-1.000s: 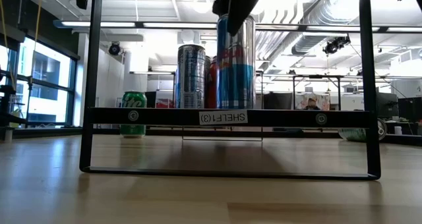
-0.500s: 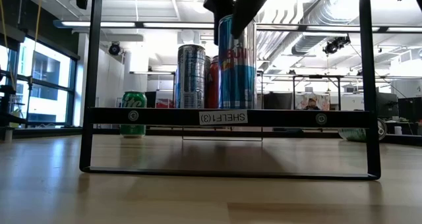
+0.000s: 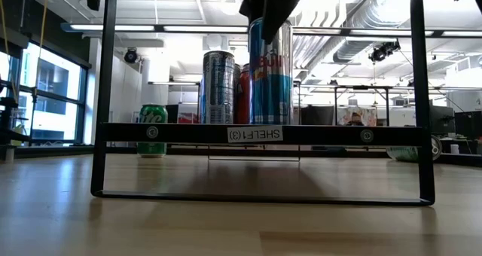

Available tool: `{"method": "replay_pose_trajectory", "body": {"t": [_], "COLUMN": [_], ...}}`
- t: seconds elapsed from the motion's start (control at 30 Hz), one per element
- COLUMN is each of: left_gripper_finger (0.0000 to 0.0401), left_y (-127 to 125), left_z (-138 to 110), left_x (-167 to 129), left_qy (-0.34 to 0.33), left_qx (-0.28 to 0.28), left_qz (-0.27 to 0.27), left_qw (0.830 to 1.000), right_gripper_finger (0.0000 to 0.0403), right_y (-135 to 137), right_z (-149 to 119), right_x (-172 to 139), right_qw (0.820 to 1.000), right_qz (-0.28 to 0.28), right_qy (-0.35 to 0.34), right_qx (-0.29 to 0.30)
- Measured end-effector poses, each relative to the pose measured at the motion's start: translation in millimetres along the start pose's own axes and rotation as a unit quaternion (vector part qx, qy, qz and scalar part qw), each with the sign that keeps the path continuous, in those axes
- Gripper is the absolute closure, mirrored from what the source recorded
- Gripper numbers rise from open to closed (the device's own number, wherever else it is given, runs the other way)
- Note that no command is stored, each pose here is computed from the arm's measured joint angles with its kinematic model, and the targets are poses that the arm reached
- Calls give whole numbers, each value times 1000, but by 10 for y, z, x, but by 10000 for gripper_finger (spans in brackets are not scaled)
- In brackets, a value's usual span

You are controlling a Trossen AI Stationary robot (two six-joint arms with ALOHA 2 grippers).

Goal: Place canned beverage on shelf
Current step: Put the blue soda can, aligned with the other blue soda can on the shelf

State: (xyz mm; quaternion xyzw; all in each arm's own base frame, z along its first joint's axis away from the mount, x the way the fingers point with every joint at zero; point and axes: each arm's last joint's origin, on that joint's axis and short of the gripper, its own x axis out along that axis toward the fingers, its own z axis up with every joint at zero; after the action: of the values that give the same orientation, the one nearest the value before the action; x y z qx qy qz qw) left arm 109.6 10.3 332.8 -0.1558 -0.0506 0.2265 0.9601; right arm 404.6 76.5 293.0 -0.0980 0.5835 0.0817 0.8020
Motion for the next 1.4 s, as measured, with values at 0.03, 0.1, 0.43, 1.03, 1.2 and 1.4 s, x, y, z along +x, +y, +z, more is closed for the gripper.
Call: {"method": "replay_pose_trajectory", "body": {"t": [0.03,0.1,0.43,1.03,1.2,1.4], "left_gripper_finger": [400,400,400,400,400,400], "left_y": [0,0,0,0,0,0], "left_z": [0,0,0,0,0,0], "left_x": [0,1,0,0,0,0], "left_qy": [0,0,0,0,0,0], "left_qx": [0,0,-4,-13,-13,-12], "left_qz": [0,0,0,0,0,0], "left_qw": [1000,1000,1000,1000,1000,1000], "right_gripper_finger": [139,139,139,139,139,148], "right_y": [0,1,15,20,20,18], "right_z": [-3,-7,-30,-51,-43,-43], "right_x": [0,0,0,1,2,2], "right_qw": [1000,1000,994,961,957,964], "right_qz": [0,0,27,36,35,27], "right_qy": [2,3,11,16,12,15], "right_qx": [-6,-19,-102,-275,-288,-264]}}
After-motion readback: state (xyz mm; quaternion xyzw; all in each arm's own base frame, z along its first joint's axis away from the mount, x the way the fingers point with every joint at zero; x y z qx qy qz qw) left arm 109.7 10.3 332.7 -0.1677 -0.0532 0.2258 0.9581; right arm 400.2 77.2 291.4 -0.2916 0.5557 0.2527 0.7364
